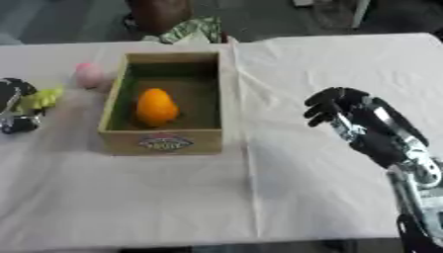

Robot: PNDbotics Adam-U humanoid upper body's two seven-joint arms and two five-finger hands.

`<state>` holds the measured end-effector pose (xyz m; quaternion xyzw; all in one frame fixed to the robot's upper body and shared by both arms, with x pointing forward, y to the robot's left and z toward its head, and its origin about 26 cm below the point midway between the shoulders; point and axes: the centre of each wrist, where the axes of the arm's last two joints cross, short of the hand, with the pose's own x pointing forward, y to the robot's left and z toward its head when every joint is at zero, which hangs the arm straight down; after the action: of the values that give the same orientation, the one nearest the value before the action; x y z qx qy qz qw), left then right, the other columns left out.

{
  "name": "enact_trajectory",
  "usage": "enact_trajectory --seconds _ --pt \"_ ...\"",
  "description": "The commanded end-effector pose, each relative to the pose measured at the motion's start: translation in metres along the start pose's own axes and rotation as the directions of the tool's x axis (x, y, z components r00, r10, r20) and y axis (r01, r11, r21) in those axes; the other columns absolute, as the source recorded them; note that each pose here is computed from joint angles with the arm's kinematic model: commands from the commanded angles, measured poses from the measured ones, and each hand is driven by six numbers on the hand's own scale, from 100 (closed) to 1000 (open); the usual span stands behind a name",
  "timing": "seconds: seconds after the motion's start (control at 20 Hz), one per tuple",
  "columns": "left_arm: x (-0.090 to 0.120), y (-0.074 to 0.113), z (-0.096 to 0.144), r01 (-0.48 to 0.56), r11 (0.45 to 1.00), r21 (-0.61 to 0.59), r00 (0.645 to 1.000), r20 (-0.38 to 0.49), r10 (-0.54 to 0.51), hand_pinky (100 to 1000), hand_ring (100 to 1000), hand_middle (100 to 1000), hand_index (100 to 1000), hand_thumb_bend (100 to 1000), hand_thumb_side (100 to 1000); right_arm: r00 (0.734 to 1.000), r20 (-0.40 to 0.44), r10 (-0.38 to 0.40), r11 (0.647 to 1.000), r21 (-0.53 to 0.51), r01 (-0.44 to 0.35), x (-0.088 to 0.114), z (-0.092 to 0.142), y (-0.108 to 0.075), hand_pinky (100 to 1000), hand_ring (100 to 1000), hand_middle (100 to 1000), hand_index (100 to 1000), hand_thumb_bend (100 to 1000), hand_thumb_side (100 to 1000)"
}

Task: Pick up objects on the table and place them in the box.

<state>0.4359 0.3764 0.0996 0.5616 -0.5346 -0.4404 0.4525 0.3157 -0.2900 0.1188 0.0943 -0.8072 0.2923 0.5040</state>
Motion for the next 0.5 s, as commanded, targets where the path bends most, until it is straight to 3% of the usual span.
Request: enact_trajectory --seconds 0.05,0.25,0.5 --pt "0.002 0.036 -0.012 -0.026 0.988 0.155 0.999 0.033 0.021 471 359 308 467 100 229 1.000 0.010 0.027 1.000 0.004 -0.027 0.006 -0.002 -0.006 618 665 669 713 100 504" --pt "0.022 0.059 -0.017 -0.100 0.967 0.233 0.988 0.134 0.070 476 366 315 473 100 229 1.000 0.009 0.026 1.000 0.003 -0.026 0.006 -0.002 -0.006 618 666 669 713 100 503" --pt "0.061 0.077 -0.022 -0.188 0.959 0.210 0.949 0.291 0.122 485 371 318 475 100 223 1.000 0.014 0.020 1.000 0.011 -0.021 0.006 -0.004 -0.004 618 666 669 714 100 502"
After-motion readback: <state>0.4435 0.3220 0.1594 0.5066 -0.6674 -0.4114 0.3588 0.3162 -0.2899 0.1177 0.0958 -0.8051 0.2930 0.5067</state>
